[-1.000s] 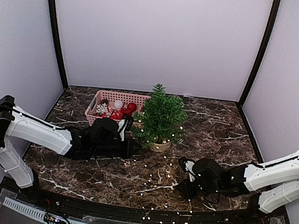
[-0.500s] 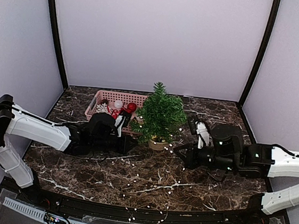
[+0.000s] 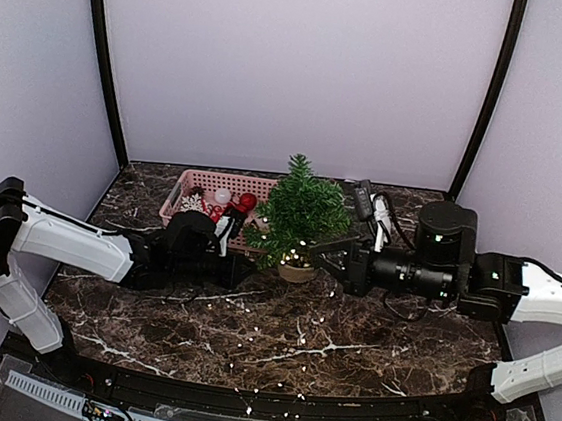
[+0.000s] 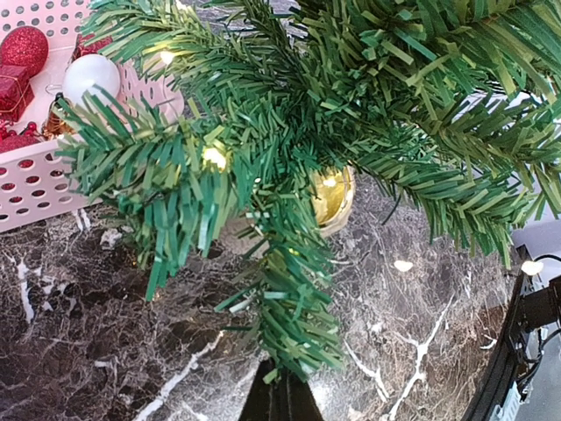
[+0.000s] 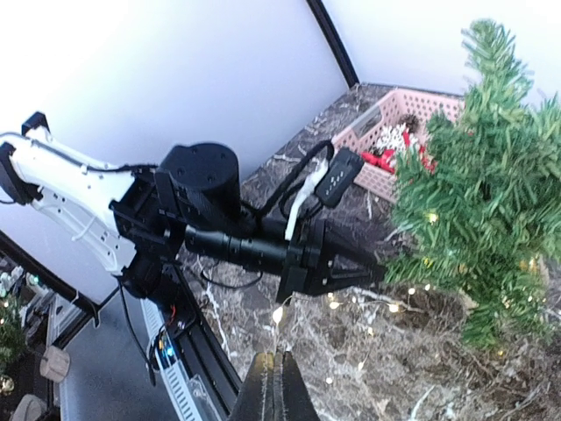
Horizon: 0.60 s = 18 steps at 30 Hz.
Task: Decorate the small christmas tree
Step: Wrap the side of the string light in the gap of the branches.
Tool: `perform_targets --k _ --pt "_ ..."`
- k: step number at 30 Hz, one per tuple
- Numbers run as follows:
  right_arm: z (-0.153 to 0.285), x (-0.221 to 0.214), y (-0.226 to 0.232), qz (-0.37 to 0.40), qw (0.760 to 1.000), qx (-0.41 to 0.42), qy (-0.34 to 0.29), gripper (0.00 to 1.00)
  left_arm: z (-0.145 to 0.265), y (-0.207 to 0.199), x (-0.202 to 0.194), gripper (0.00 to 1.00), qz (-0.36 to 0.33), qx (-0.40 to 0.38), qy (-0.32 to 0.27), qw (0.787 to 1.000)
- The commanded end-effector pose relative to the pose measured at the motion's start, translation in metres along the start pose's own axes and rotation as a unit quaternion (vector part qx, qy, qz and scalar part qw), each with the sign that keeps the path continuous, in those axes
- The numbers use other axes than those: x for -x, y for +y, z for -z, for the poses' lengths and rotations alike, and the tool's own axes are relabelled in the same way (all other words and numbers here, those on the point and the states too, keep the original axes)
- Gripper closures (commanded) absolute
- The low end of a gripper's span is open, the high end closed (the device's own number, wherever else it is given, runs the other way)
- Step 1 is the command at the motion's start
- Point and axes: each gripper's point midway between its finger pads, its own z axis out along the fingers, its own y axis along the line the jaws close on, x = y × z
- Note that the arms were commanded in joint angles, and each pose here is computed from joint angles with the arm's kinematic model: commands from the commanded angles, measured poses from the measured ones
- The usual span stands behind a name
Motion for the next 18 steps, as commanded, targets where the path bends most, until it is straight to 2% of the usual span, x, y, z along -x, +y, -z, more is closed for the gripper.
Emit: perform_targets --k 1,4,8,13,18 --pt "0.000 0.046 -0.002 0.005 0.996 -0.040 -0.085 1.00 0.008 -0.004 0.022 1.00 -0.007 0.000 -0.028 1.000" --pt "0.001 0.052 -0.021 0.003 0.990 -0.094 -0.103 1.00 0.009 -0.003 0.025 1.00 -0.010 0.003 -0.032 0.999" --pt "0.008 0.061 -0.028 -0.005 0.985 -0.109 -0.135 1.00 0.013 -0.003 0.028 0.95 -0.013 0.005 -0.040 0.999" --pt "0.019 0.052 -0.058 -0.026 0.972 -0.177 -0.151 1.00 0.015 -0.003 0.027 0.93 -0.016 0.004 -0.037 0.999" --pt "0.024 0.049 -0.064 -0.039 0.969 -0.183 -0.162 1.00 0.019 -0.003 0.030 0.73 -0.019 0.010 -0.040 0.999"
